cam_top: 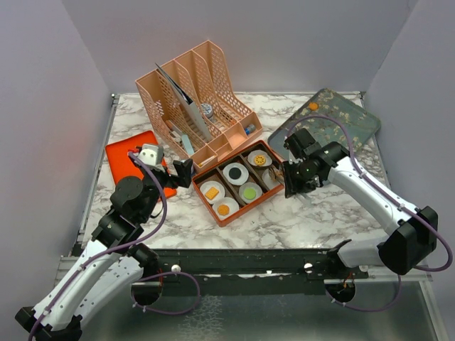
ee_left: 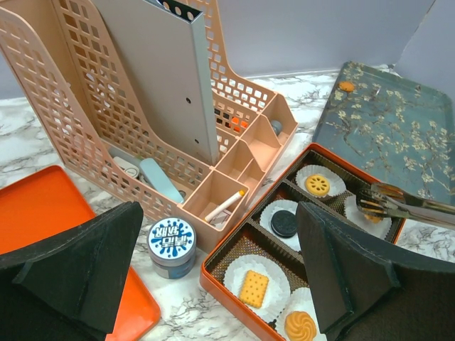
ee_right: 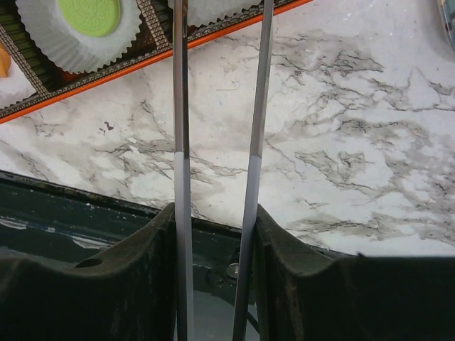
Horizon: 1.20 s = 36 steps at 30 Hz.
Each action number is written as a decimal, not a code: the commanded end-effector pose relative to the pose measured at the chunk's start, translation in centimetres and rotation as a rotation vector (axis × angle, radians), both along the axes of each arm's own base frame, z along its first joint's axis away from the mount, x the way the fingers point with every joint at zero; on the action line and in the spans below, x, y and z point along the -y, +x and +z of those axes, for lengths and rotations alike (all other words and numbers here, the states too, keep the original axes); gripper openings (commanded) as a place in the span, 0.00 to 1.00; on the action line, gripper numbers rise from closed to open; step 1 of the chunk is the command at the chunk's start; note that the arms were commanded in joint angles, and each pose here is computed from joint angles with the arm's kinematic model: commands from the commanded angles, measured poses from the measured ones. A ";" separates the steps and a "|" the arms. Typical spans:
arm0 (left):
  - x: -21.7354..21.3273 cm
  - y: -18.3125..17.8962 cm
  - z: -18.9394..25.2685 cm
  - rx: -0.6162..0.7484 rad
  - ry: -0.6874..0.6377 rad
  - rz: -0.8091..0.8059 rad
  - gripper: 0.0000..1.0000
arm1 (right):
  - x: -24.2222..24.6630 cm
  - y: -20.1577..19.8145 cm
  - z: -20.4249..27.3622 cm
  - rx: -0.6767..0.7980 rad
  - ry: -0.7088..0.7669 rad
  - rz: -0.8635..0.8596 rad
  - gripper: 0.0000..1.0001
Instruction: Pack the cookies
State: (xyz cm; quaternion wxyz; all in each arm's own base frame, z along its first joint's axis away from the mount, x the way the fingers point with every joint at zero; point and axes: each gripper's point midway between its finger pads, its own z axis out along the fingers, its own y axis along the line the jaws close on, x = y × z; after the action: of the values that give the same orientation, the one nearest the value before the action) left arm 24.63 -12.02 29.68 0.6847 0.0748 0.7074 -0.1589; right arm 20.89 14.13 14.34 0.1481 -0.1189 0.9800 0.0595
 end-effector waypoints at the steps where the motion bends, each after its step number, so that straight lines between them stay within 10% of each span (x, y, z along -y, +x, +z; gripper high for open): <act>1: -0.3 0.3 0.1 0.009 -0.006 0.017 0.99 | -0.9 0.6 0.0 0.027 0.033 0.003 0.18; 22: -0.3 0.2 0.2 0.010 -0.007 0.018 0.99 | -1.1 1.6 2.2 0.113 0.054 0.003 0.36; 36: -0.2 0.1 0.3 0.012 -0.012 0.010 0.99 | 5.0 4.3 1.3 0.373 -0.116 -0.423 0.38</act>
State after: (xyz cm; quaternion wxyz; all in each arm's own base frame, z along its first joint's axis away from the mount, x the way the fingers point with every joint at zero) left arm 24.67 -11.93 29.69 0.6851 0.0734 0.7074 -0.1576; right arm 23.70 11.43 15.60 0.2619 -0.0171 0.9649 -0.0053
